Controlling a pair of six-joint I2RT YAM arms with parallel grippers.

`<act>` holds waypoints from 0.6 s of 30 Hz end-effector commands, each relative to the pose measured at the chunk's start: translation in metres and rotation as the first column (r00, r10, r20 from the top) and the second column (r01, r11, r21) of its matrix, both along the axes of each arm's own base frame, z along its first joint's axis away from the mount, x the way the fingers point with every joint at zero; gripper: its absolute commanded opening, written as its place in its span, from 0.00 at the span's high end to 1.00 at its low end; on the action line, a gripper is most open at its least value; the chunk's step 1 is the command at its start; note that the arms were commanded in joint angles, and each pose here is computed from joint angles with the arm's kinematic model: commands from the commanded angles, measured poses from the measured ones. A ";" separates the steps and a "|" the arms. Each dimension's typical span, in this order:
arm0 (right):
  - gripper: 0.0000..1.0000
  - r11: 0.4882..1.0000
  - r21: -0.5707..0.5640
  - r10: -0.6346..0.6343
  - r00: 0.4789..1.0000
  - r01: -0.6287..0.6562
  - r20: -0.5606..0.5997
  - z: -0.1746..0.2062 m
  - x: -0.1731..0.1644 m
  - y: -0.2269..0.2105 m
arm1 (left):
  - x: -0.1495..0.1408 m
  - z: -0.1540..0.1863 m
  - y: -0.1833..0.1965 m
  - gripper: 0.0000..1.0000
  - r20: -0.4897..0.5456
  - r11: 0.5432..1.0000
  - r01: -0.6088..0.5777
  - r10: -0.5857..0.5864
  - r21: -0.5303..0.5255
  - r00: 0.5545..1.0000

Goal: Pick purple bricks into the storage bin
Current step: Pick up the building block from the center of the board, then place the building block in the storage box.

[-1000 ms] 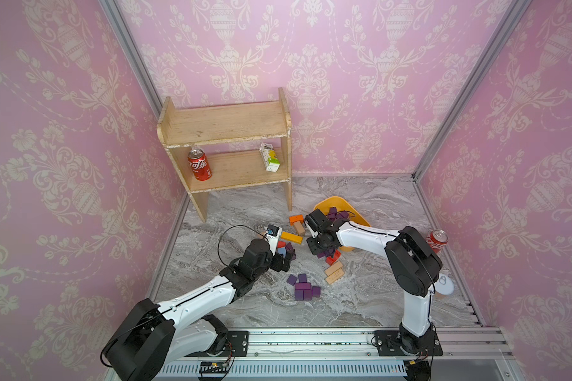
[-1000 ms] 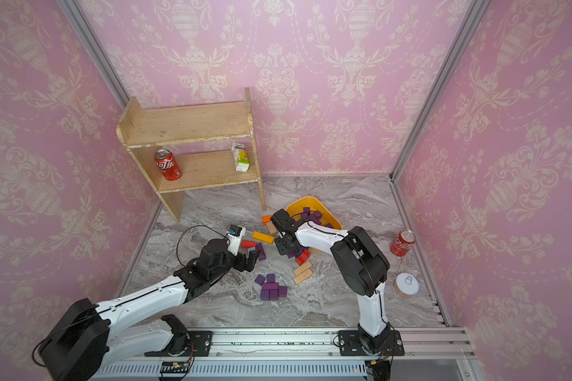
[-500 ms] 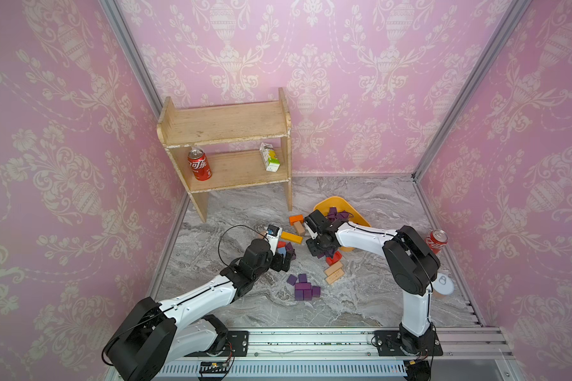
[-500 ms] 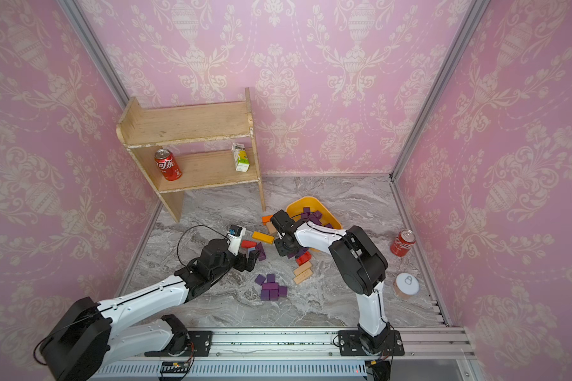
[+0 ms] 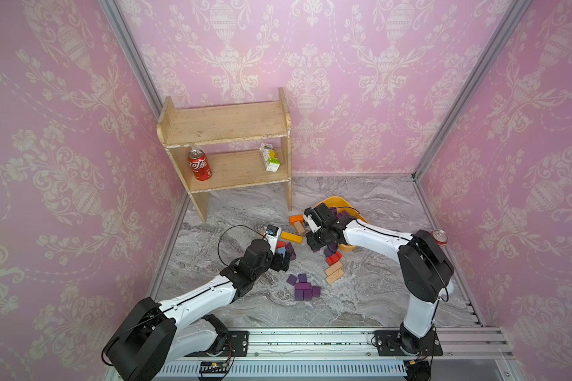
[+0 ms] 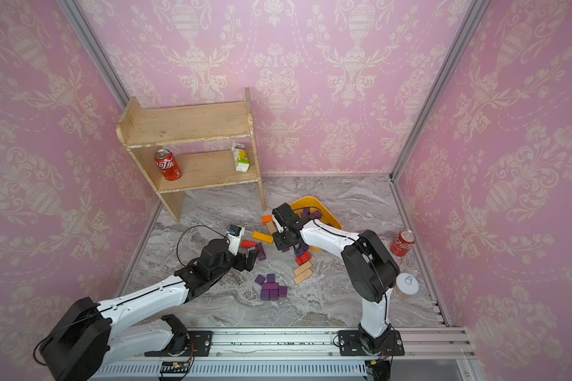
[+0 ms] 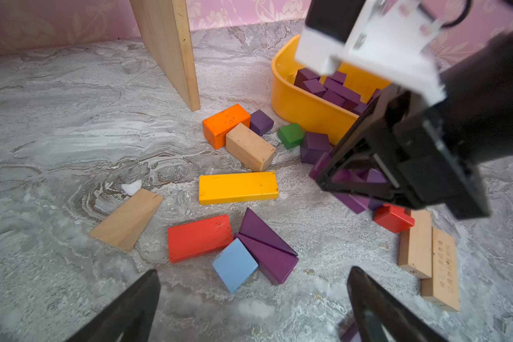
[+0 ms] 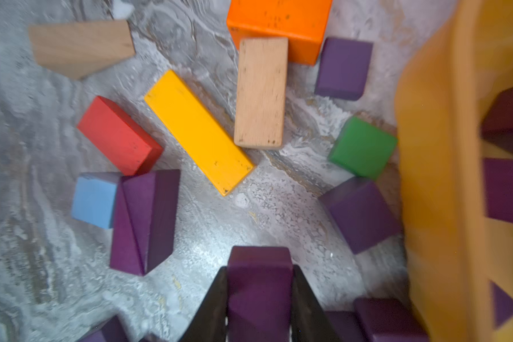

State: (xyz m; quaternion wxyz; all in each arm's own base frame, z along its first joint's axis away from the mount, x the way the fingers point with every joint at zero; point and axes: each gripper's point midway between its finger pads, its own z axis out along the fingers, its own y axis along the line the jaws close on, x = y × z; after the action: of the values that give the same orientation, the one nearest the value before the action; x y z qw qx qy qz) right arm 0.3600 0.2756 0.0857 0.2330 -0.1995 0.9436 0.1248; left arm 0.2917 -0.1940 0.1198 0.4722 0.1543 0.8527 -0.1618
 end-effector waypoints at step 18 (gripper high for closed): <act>0.76 0.964 0.021 -0.267 0.963 0.266 0.041 0.027 0.076 -0.106 | 0.014 0.023 0.009 0.01 0.030 0.997 -0.065 0.064 0.042 0.997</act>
State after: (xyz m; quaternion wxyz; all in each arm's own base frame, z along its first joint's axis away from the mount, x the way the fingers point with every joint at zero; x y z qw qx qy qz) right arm 0.4344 0.1681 0.1270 0.2882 -0.0666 0.9502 0.0976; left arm 0.2995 -0.1876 0.1404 0.4876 0.1385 0.8503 -0.1418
